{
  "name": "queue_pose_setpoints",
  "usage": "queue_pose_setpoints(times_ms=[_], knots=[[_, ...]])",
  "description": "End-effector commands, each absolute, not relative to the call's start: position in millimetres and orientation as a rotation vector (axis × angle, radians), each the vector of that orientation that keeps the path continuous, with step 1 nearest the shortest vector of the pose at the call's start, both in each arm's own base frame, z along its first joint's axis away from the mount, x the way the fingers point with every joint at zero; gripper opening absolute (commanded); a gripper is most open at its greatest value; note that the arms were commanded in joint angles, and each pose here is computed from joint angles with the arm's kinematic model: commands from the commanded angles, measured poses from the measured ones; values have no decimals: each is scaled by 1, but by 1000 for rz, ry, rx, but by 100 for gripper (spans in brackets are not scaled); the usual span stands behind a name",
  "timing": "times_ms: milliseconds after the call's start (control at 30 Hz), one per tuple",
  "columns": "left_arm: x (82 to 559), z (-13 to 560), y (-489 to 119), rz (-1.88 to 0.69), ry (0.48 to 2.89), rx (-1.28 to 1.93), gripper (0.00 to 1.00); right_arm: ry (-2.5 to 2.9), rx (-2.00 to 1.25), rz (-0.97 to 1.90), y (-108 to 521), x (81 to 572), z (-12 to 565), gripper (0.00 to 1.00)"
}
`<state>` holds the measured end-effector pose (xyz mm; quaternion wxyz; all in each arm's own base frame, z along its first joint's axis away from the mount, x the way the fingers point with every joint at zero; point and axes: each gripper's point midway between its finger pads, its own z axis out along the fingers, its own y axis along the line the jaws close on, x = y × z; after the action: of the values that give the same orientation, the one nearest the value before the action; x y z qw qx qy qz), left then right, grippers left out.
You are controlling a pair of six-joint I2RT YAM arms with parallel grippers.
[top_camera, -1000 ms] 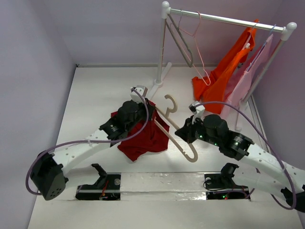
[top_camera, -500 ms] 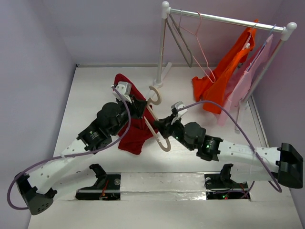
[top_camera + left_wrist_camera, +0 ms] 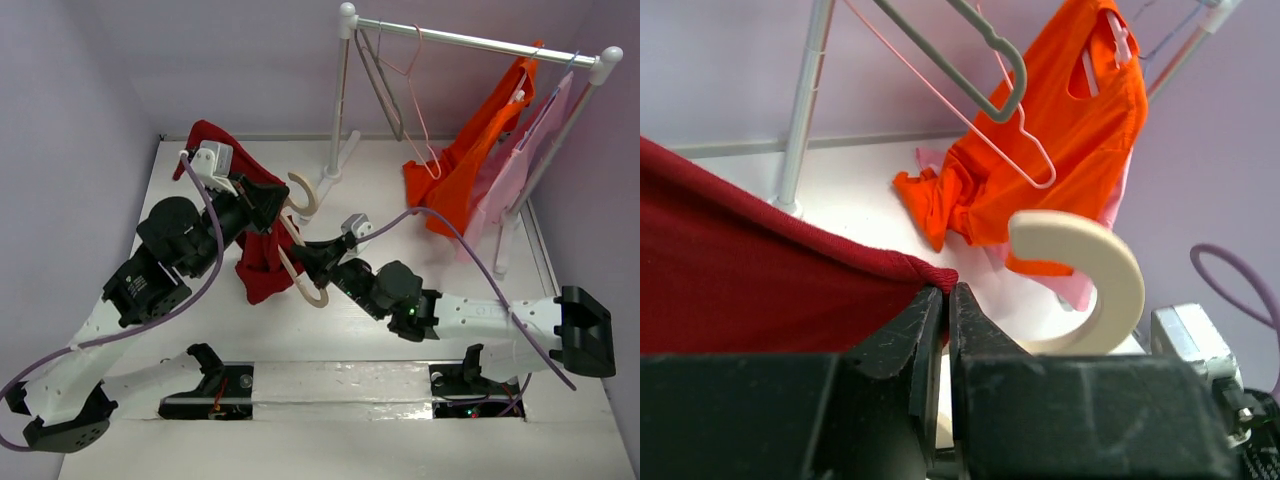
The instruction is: Place the t-shirt on the hanger
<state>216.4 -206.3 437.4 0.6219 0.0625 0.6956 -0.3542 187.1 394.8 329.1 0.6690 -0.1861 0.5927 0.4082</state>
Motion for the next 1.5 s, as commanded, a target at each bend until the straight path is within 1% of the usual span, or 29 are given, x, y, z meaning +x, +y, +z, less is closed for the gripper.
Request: queue_pose_setpoints(times_ms=[0, 67, 100, 133, 200, 233, 267, 367, 433, 533, 600, 700, 767, 900, 1000, 1033, 1100, 1167, 1200, 1233, 1267, 1333, 1367, 1467], knots=[[211, 454, -223, -881, 1584, 208, 2, 1244, -415, 968, 396, 183, 373, 0], [213, 458, -228, -890, 1590, 208, 4, 1205, -395, 963, 396, 185, 382, 0], [217, 455, -234, -890, 1609, 215, 4, 1182, -368, 972, 390, 185, 387, 0], [218, 459, -234, -893, 1606, 210, 5, 1185, -364, 971, 385, 184, 378, 0], [223, 459, -230, -862, 1614, 178, 7, 1133, -319, 1022, 371, 177, 392, 0], [224, 459, -228, -854, 1614, 166, 11, 1140, -318, 1021, 370, 177, 390, 0], [223, 463, -226, -854, 1602, 157, 24, 1179, -330, 995, 372, 181, 382, 0], [223, 468, -229, -873, 1589, 160, 41, 1206, -271, 964, 367, 189, 370, 0], [226, 466, -235, -872, 1606, 174, 48, 1186, -213, 980, 359, 191, 369, 0], [227, 473, -229, -867, 1592, 140, 52, 1163, -163, 972, 350, 194, 372, 0], [226, 488, -208, -847, 1526, 50, 54, 1153, -147, 970, 343, 194, 371, 0], [225, 502, -176, -798, 1461, -70, 55, 1156, -119, 948, 337, 197, 367, 0], [226, 497, -163, -750, 1462, -111, 56, 1151, -113, 943, 334, 198, 365, 0], [233, 469, -171, -726, 1514, -104, 55, 1160, -137, 931, 339, 198, 361, 0], [239, 447, -178, -699, 1562, -94, 52, 1171, -139, 927, 339, 198, 357, 0], [240, 442, -178, -697, 1571, -97, 50, 1169, -137, 928, 338, 198, 358, 0], [239, 424, -185, -713, 1596, -71, 40, 1180, -141, 909, 337, 200, 357, 0], [234, 403, -196, -758, 1623, -23, 37, 1183, -144, 894, 336, 201, 358, 0], [233, 394, -198, -762, 1634, -15, 36, 1185, -146, 893, 336, 201, 360, 0], [231, 375, -201, -751, 1670, 2, 32, 1194, -150, 886, 336, 201, 359, 0], [230, 368, -200, -743, 1681, 10, 32, 1193, -149, 884, 335, 201, 361, 0], [230, 352, -200, -726, 1706, 20, 32, 1195, -144, 885, 335, 202, 364, 0], [231, 339, -203, -722, 1716, 33, 36, 1205, -148, 879, 334, 202, 362, 0], [226, 334, -214, -767, 1705, 94, 44, 1201, -146, 888, 334, 201, 367, 0]])
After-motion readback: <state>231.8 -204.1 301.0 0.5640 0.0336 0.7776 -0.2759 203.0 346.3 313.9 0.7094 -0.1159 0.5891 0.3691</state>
